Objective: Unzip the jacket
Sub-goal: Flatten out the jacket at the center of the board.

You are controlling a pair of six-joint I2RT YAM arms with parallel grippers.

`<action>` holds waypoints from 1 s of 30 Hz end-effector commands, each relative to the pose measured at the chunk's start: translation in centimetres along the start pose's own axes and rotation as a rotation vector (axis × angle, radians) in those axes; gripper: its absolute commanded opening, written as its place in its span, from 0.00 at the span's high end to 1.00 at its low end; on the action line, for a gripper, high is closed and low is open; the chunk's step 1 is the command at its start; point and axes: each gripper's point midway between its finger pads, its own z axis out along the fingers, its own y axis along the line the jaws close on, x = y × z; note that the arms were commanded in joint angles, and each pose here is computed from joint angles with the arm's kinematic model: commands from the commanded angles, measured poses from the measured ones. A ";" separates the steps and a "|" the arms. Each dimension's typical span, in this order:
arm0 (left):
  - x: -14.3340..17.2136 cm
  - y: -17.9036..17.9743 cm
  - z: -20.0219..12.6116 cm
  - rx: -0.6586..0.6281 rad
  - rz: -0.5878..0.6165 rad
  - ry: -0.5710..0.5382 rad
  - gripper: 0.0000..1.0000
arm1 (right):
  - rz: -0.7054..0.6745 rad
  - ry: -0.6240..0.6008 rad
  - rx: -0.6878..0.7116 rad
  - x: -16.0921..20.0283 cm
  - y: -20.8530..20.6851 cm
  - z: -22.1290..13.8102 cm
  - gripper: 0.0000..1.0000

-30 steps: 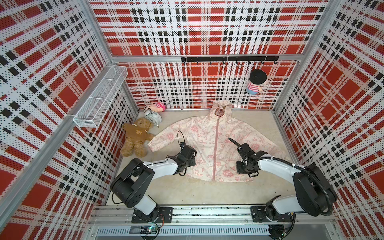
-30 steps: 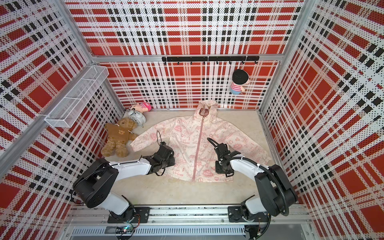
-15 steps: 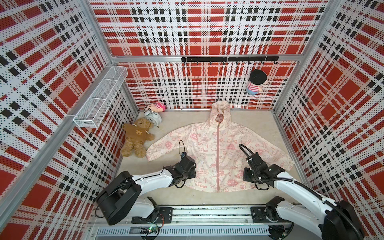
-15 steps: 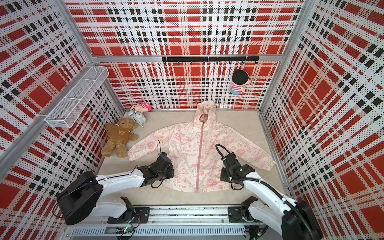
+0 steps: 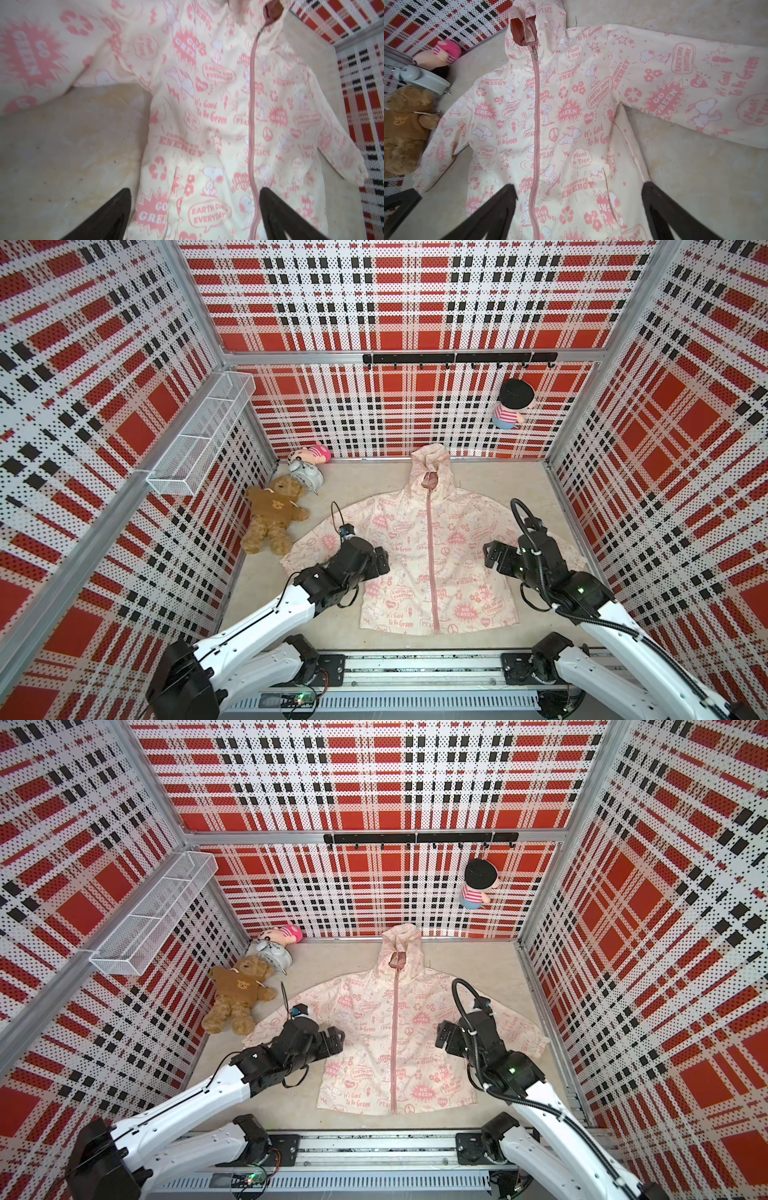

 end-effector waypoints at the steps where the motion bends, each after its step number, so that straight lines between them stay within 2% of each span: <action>1: -3.2 1.8 0.2 -0.090 0.069 -0.050 0.02 | -0.041 -0.142 0.088 -4.2 -0.9 0.1 0.00; 5: -6.5 3.3 0.7 -0.101 0.026 -0.090 0.02 | -0.015 -0.254 -0.011 -7.9 -0.7 -0.1 0.02; 7: -7.5 4.4 1.3 -0.122 0.016 -0.091 0.02 | -0.002 -0.226 -0.062 -8.3 -0.2 0.6 0.06; 11: -9.4 6.1 2.6 -0.192 0.018 -0.098 0.01 | -0.030 0.012 -0.132 -5.3 1.6 4.9 0.05; 13: -10.0 6.6 3.4 -0.211 0.010 -0.095 0.00 | -0.027 0.163 -0.185 -2.6 2.6 7.2 0.12; 15: -10.5 7.6 3.9 -0.244 -0.004 -0.101 0.00 | -0.038 0.253 -0.213 0.4 3.0 9.3 0.18; 17: -10.8 8.3 4.3 -0.267 -0.014 -0.104 0.00 | -0.030 0.305 -0.170 2.7 2.7 10.9 0.19; 20: -11.5 10.1 4.4 -0.311 -0.049 -0.116 0.01 | -0.125 0.371 0.038 4.8 0.7 12.7 0.17; 23: -12.0 11.0 4.2 -0.334 -0.066 -0.131 0.02 | -0.154 0.422 0.164 6.0 -1.1 14.2 0.16; 25: -12.4 11.7 4.0 -0.352 -0.082 -0.145 0.02 | -0.161 0.438 0.224 6.5 -2.2 15.0 0.22; 28: -12.9 12.8 3.7 -0.377 -0.115 -0.162 0.02 | -0.165 0.456 0.287 7.6 -3.7 15.8 0.49; 30: -13.1 13.5 3.6 -0.394 -0.134 -0.170 0.02 | -0.173 0.469 0.342 8.3 -5.1 16.0 0.63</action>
